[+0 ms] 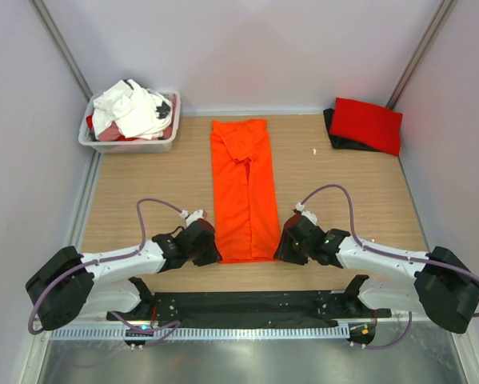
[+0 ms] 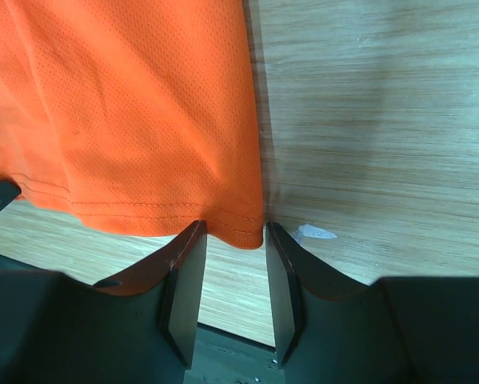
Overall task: Fold and stack the t-shirts
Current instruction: Fold the tshirt
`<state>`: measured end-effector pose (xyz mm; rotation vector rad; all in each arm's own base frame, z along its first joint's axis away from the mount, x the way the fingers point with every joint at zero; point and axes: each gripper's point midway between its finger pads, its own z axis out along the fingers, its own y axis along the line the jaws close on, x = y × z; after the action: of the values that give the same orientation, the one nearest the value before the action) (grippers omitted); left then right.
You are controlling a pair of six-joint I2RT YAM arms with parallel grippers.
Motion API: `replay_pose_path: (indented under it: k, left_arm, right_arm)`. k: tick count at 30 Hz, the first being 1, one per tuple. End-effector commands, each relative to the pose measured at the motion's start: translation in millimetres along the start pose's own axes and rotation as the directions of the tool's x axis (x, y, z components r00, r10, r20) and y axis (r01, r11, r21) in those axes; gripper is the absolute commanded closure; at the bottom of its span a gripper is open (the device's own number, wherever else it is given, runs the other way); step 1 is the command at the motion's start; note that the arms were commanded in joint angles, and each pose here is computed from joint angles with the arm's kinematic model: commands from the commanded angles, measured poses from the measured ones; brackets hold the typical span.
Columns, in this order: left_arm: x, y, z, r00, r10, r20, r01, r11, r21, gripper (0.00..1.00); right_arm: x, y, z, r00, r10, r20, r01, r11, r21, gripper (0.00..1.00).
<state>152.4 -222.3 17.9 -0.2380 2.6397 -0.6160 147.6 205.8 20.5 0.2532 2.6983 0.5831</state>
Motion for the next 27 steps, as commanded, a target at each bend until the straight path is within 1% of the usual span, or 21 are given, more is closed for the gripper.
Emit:
replay_pose_path:
  k: [1, 2, 5, 6, 7, 9, 11, 12, 17, 21, 23, 24, 26, 27]
  left_arm:
    - [1, 0, 2, 1.0, 0.008, 0.002, -0.008, 1.0, 0.001, 0.82]
    - [2, 0, 2, 1.0, 0.008, 0.002, -0.008, 1.0, 0.001, 0.82]
    - [2, 0, 2, 1.0, 0.008, 0.003, -0.008, 1.0, 0.002, 0.82]
    - [2, 1, 2, 1.0, 0.008, 0.002, -0.008, 1.0, 0.001, 0.83]
    - [2, 1, 2, 1.0, 0.008, 0.003, -0.008, 1.0, 0.0, 0.85]
    - [2, 3, 2, 1.0, 0.009, 0.005, -0.008, 1.0, -0.004, 1.0]
    - [2, 2, 2, 1.0, 0.008, 0.005, -0.008, 1.0, -0.001, 1.0]
    - [2, 0, 1, 1.0, 0.01, 0.003, -0.01, 1.0, 0.006, 1.0]
    - [8, -3, -12, 1.0, 0.009, -0.015, -0.009, 1.0, 0.013, 1.0]
    - [15, -5, -28, 0.999, 0.009, -0.03, -0.009, 1.0, 0.015, 1.0]
    - [9, -10, -38, 1.0, -0.002, -0.005, 0.002, 0.999, 0.035, 1.0]
    - [10, -7, -42, 1.0, -0.004, -0.007, 0.004, 1.0, 0.023, 1.0]
    - [-1, -14, -53, 0.999, -0.013, 0.03, 0.012, 0.999, 0.043, 1.0]
    - [-2, -10, -57, 0.999, -0.01, 0.032, 0.009, 1.0, 0.019, 1.0]
  right_arm:
    - [-4, -4, 4, 1.0, -0.001, 0.025, 0.0, 1.0, 0.023, 0.58]
    - [-4, -4, 4, 1.0, -0.001, 0.022, 0.001, 1.0, 0.028, 0.58]
    - [-3, -4, 5, 1.0, -0.008, 0.016, 0.007, 1.0, 0.03, 0.64]
    - [-3, -4, 5, 1.0, -0.008, 0.013, 0.007, 1.0, 0.03, 0.72]
    - [-3, -4, 4, 1.0, -0.007, 0.015, 0.007, 1.0, 0.024, 0.76]
    - [-3, -4, 4, 1.0, -0.007, 0.017, 0.007, 1.0, 0.022, 0.87]
    - [-3, -4, 3, 1.0, -0.008, 0.018, 0.008, 1.0, 0.02, 0.93]
    - [-3, -4, 2, 1.0, -0.011, 0.017, 0.011, 1.0, 0.02, 0.98]
    - [1, -4, -6, 1.0, 0.002, 0.011, -0.002, 1.0, -0.002, 0.99]
    - [7, 5, -17, 1.0, 0.017, 0.011, -0.016, 0.998, -0.064, 0.99]
    - [11, 9, -20, 1.0, 0.01, 0.005, -0.009, 0.998, -0.067, 0.99]
    - [8, 15, -23, 1.0, 0.003, 0.019, -0.002, 0.997, -0.076, 0.99]
    - [7, 20, -26, 1.0, -0.008, 0.021, 0.009, 0.997, -0.074, 0.99]
    - [0, 30, -32, 0.999, -0.009, 0.036, 0.012, 0.996, -0.092, 0.99]
